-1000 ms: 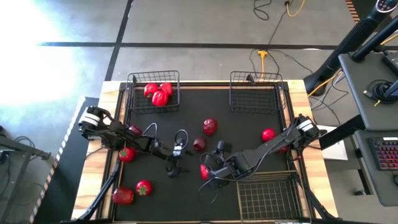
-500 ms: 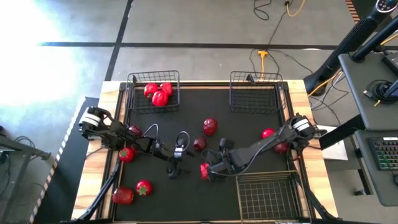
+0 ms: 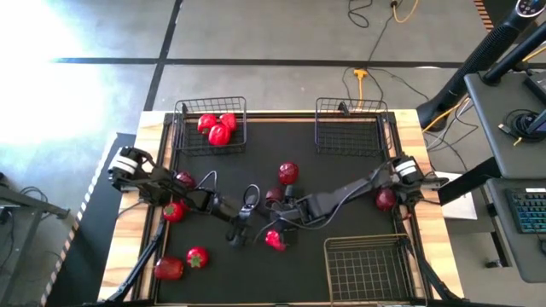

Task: Sort produce into baskets
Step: Put the bell pepper into the left black wire basket

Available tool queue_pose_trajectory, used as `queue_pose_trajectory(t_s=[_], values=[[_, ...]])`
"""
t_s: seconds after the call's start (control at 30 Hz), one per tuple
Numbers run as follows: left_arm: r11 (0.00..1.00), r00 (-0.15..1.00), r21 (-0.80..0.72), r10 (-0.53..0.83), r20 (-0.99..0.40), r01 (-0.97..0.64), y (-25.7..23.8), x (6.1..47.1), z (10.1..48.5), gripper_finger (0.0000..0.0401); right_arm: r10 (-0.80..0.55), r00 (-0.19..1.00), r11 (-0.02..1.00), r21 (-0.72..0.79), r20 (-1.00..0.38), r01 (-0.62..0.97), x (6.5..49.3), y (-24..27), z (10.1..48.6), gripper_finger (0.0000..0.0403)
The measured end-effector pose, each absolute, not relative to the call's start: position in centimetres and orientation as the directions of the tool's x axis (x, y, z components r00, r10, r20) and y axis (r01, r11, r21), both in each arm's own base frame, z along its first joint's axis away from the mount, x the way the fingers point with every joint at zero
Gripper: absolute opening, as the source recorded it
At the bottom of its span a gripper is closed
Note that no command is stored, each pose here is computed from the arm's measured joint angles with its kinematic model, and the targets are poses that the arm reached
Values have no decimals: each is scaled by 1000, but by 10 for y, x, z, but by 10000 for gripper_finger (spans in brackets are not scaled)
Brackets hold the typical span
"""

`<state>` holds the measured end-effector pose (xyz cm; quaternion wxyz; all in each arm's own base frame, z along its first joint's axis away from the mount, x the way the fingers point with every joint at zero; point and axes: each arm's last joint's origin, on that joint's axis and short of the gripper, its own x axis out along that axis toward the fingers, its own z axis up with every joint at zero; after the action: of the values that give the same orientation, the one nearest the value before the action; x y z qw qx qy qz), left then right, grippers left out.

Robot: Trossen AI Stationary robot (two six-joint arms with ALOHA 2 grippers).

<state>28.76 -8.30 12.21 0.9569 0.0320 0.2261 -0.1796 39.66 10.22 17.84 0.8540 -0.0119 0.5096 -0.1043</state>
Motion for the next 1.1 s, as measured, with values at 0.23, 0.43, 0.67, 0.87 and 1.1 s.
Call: queue_pose_trajectory(t_s=[0.23,0.43,0.67,0.87,1.1], values=[[939,831,-15,-311,-461,343,-93,286,122,391,-198,457,974,-120,-867,193,387,97,199,368],[946,839,13,-282,-465,325,-102,288,119,391,-202,432,966,-107,-879,234,380,99,211,368],[942,823,23,-279,-495,334,-112,313,102,391,-292,424,933,-157,-857,325,368,113,227,368],[940,832,49,-272,-484,336,-113,324,102,381,-280,436,927,-123,-855,354,365,124,230,368],[927,848,114,-271,-454,358,-114,336,105,342,-282,424,915,-108,-861,388,361,129,230,368]])
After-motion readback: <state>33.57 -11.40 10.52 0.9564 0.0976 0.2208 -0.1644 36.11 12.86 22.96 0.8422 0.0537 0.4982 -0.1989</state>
